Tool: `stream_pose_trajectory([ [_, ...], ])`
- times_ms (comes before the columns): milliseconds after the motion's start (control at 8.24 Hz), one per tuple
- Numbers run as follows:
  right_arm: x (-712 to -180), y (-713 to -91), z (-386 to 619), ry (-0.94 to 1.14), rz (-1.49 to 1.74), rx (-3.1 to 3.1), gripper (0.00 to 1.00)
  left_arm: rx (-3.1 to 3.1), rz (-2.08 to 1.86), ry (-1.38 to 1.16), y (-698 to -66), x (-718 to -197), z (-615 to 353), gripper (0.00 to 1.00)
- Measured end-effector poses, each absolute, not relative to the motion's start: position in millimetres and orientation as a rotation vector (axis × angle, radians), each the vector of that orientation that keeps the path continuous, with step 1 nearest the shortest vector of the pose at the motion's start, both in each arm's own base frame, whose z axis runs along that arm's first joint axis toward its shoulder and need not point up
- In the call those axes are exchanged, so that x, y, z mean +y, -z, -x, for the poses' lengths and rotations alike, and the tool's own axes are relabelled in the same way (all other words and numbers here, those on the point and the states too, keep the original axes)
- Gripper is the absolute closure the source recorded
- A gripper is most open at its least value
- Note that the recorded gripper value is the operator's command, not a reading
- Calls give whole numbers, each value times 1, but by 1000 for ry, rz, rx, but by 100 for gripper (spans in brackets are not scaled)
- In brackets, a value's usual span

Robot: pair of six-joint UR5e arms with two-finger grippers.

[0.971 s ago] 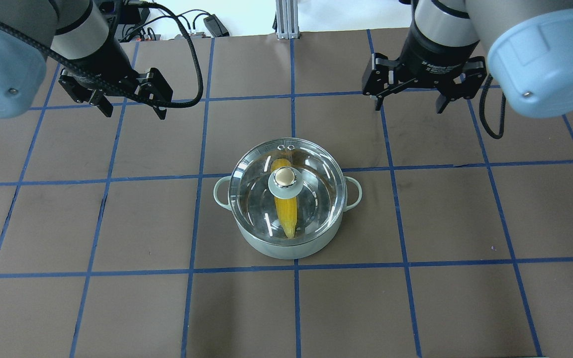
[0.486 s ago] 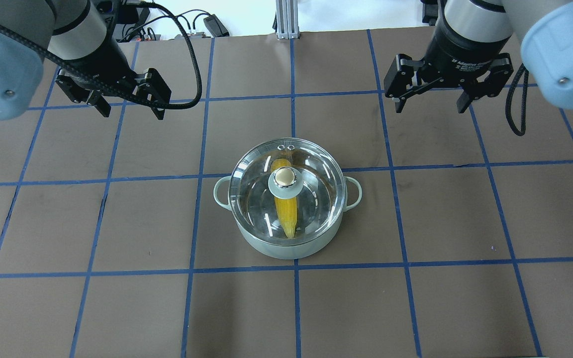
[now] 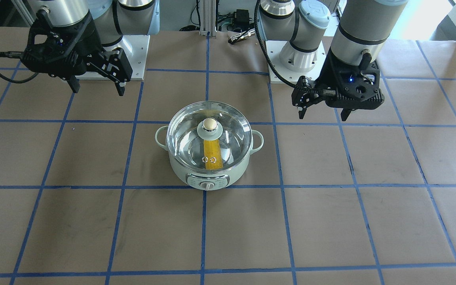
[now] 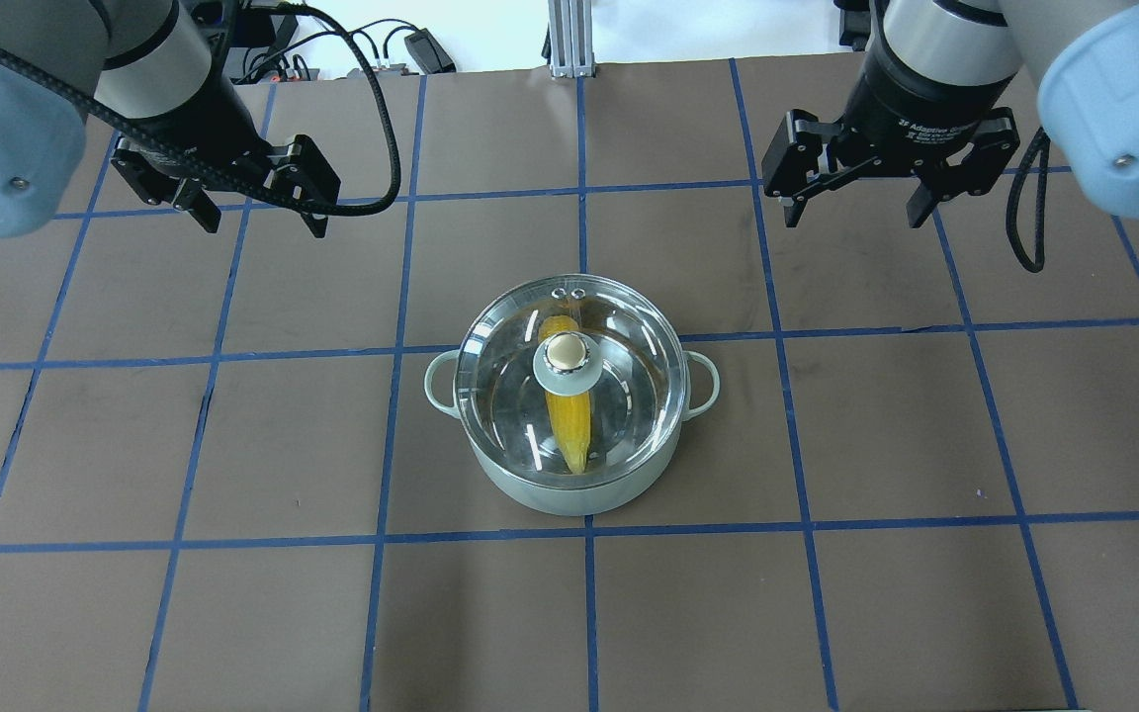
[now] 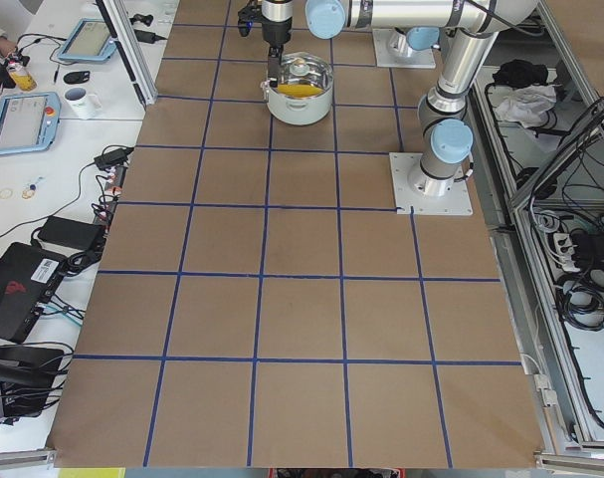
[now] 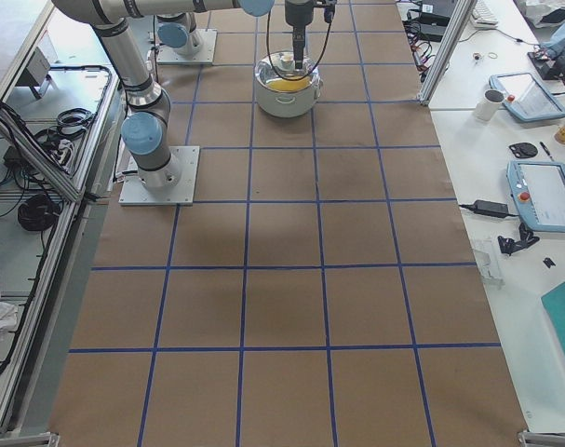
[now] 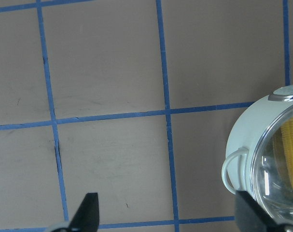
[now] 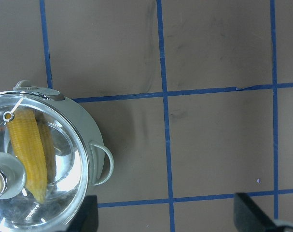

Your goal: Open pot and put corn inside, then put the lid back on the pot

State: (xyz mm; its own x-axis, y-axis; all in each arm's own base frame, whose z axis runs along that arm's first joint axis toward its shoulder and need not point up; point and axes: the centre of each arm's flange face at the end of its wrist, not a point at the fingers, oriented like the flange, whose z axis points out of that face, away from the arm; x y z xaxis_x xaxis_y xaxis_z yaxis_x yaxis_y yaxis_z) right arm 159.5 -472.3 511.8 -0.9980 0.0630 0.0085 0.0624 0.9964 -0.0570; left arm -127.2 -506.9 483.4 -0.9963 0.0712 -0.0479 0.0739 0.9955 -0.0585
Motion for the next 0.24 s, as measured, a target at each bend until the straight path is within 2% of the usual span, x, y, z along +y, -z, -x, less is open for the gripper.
stream_pose_trajectory([
  [243,-472,-512,-160,-88,97,-3131,0,3094,-113,90,-483,-507,127,0],
])
